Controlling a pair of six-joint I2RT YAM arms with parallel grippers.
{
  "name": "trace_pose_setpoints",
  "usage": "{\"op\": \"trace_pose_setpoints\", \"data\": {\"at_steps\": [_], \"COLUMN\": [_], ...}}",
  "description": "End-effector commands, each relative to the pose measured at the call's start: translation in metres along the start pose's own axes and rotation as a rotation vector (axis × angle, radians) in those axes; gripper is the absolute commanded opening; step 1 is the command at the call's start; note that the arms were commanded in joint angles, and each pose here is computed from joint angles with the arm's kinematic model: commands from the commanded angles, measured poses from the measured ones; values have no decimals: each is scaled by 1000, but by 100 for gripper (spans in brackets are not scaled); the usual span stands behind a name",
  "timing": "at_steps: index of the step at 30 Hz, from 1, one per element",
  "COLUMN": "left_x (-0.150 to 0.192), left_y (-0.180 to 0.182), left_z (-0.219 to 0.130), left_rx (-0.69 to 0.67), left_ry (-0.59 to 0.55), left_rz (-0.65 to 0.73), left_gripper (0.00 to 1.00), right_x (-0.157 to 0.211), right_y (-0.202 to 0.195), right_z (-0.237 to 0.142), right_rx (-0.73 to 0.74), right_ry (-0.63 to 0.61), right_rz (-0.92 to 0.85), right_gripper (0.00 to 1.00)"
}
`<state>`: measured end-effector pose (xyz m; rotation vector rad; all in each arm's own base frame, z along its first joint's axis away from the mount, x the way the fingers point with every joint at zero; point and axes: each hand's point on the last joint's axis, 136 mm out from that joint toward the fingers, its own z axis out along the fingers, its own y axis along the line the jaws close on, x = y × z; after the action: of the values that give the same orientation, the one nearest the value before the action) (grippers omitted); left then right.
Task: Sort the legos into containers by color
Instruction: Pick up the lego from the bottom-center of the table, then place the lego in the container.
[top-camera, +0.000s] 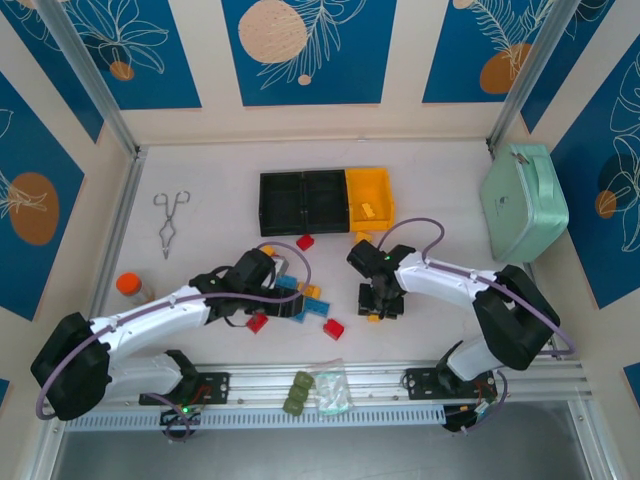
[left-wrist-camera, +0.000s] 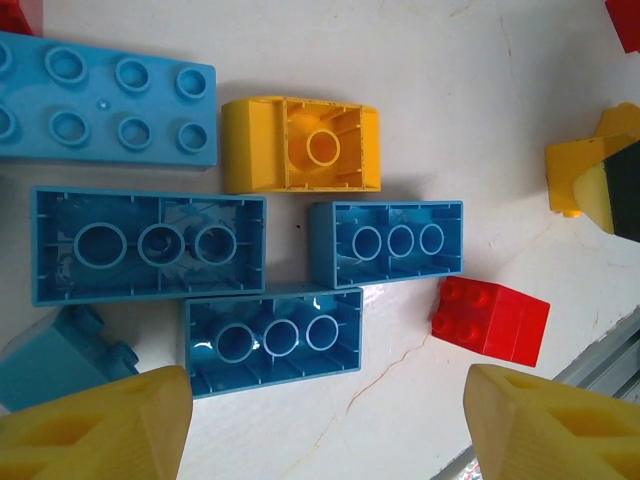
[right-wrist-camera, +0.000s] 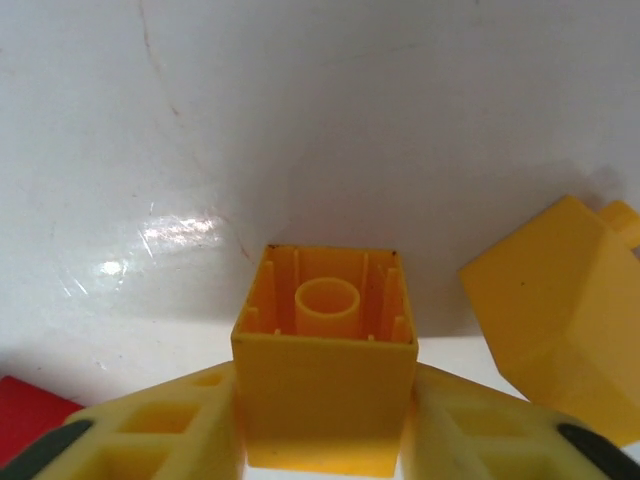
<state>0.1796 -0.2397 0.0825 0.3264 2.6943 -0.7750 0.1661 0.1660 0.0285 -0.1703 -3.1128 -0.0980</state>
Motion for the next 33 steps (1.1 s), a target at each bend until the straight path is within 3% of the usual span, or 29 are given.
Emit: {"op": "trace_pose_setpoints", "data": {"at_steps": [1, 8, 16, 24, 33], "left_x": [1, -8, -38, -65, -73], "left_y": [-2, -6, -22, -38, -42], "left_z": [0, -7, -20, -26, -23], "left_rx": [4, 9, 28, 46, 39], "left_ry": [-8, -48, -155, -215, -218], "left_rz": [-6, -4, -2, 0, -8], "left_gripper": [72, 72, 72, 72, 72], "right_x": [-13, -55, -143, -211, -259], "right_y": [15, 34, 40, 38, 31], "right_z": [-11, -56, -93, -97, -85], "right_rx": [-23, -88, -168, -181, -178], "right_ry": [-43, -158, -317, -370, -369], "right_rz": [-34, -77, -10, 72, 144], "right_gripper": [32, 31, 31, 31, 31]}}
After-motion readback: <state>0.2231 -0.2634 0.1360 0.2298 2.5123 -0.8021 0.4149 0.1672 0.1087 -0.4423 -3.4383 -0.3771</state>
